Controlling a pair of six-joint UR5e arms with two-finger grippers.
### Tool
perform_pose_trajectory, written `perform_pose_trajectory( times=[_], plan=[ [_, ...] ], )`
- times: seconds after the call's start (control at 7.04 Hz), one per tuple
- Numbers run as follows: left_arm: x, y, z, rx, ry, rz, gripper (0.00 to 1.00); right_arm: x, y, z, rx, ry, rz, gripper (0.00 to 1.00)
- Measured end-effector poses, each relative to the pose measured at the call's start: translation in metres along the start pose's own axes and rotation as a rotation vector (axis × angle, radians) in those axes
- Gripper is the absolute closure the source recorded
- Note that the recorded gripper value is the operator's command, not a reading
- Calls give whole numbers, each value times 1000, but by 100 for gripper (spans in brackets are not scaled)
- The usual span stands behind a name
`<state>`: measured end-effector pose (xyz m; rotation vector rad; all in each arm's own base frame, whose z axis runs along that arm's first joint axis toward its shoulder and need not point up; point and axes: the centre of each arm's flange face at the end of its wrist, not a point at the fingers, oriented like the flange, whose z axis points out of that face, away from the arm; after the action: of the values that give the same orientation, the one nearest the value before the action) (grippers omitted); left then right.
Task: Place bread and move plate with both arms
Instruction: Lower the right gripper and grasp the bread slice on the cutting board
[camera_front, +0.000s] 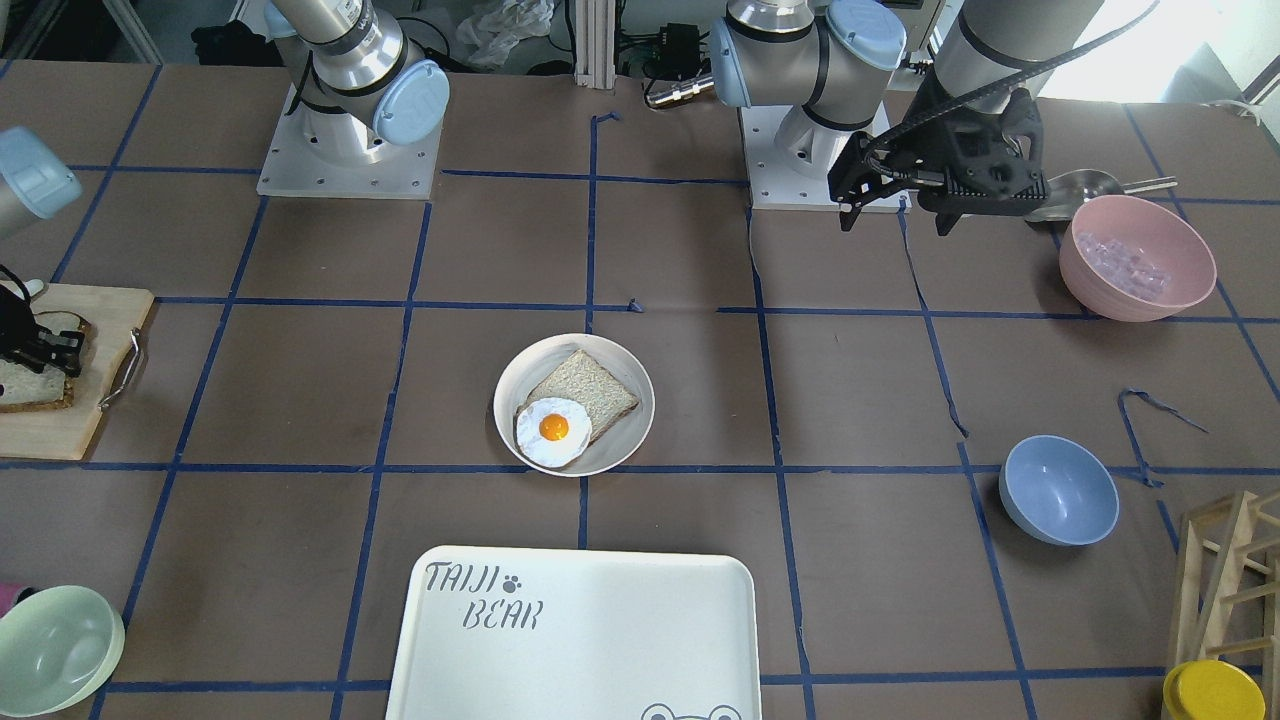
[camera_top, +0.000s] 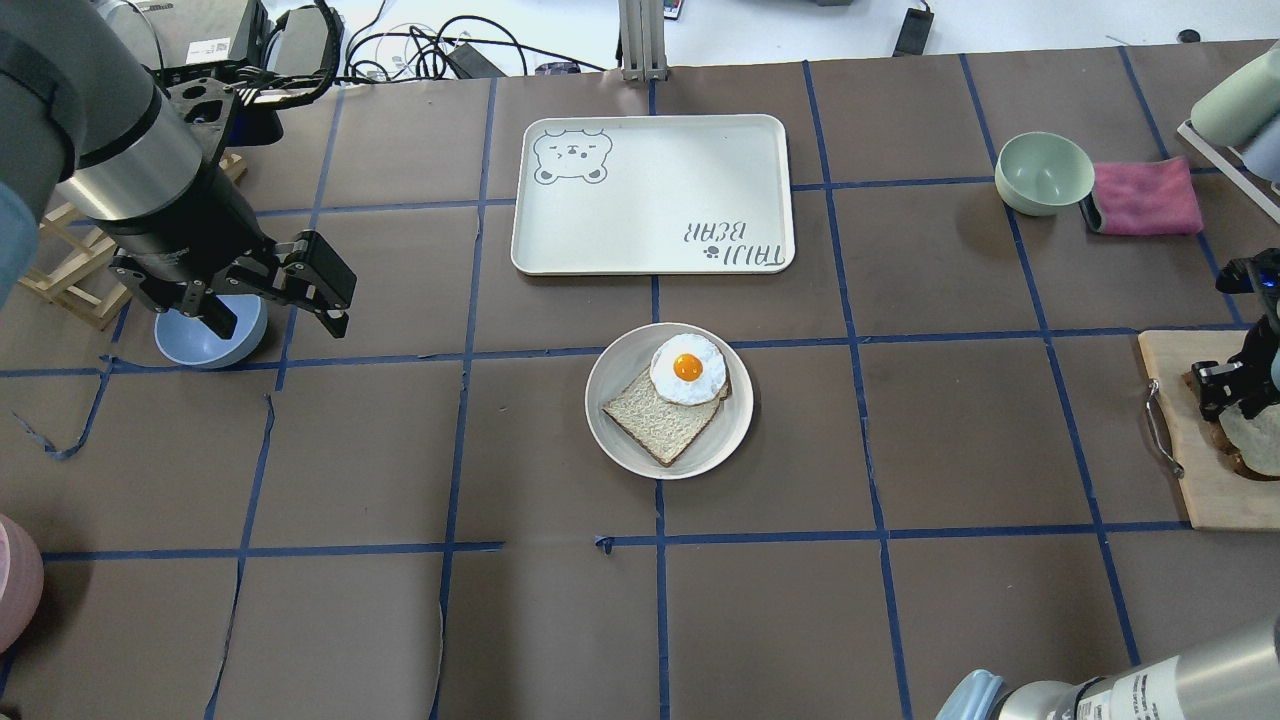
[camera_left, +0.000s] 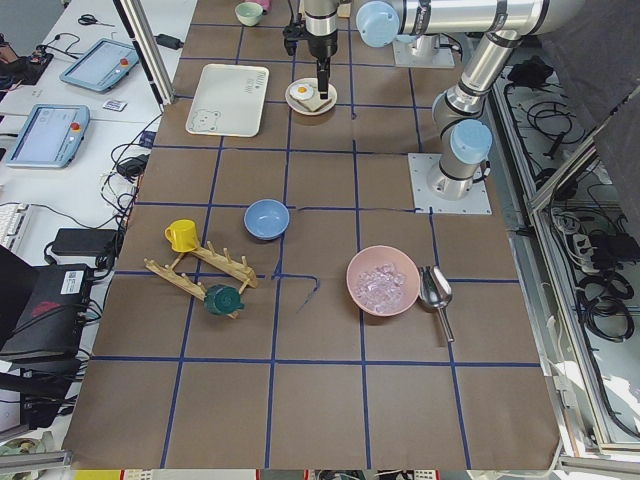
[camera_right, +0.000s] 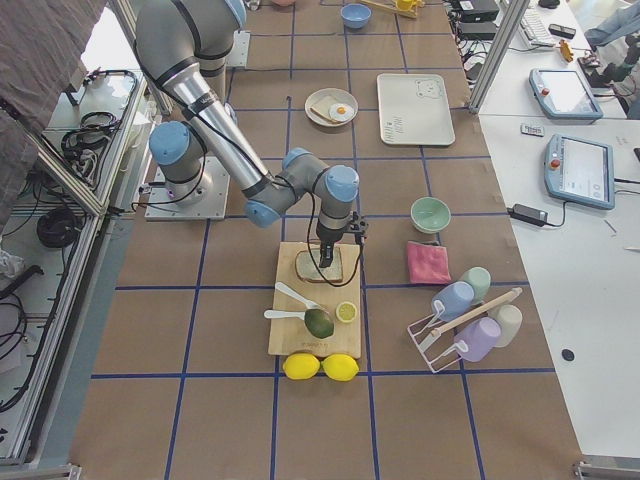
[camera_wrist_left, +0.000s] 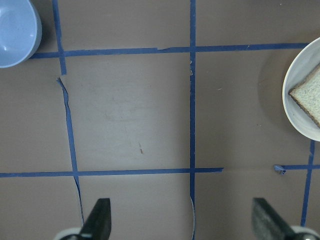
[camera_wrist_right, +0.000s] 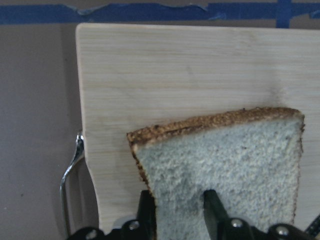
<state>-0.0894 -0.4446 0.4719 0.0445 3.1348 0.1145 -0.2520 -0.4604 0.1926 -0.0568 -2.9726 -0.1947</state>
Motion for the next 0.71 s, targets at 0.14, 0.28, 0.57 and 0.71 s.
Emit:
perform_pose_trajectory(
  times=[0.14, 0.28, 0.57, 0.71],
  plan=[
    [0, 0, 0, 1, 0, 1, 0, 1, 1, 0, -11, 12, 0, 100],
    [0, 0, 0, 1, 0, 2, 0, 2, 2, 0, -15, 18, 0, 100],
    [0, 0, 0, 0, 0, 2, 0, 3, 1, -2, -10, 26, -10, 100],
    [0, 0, 0, 1, 0, 3, 0, 3, 0, -5, -1, 32, -24, 100]
  ],
)
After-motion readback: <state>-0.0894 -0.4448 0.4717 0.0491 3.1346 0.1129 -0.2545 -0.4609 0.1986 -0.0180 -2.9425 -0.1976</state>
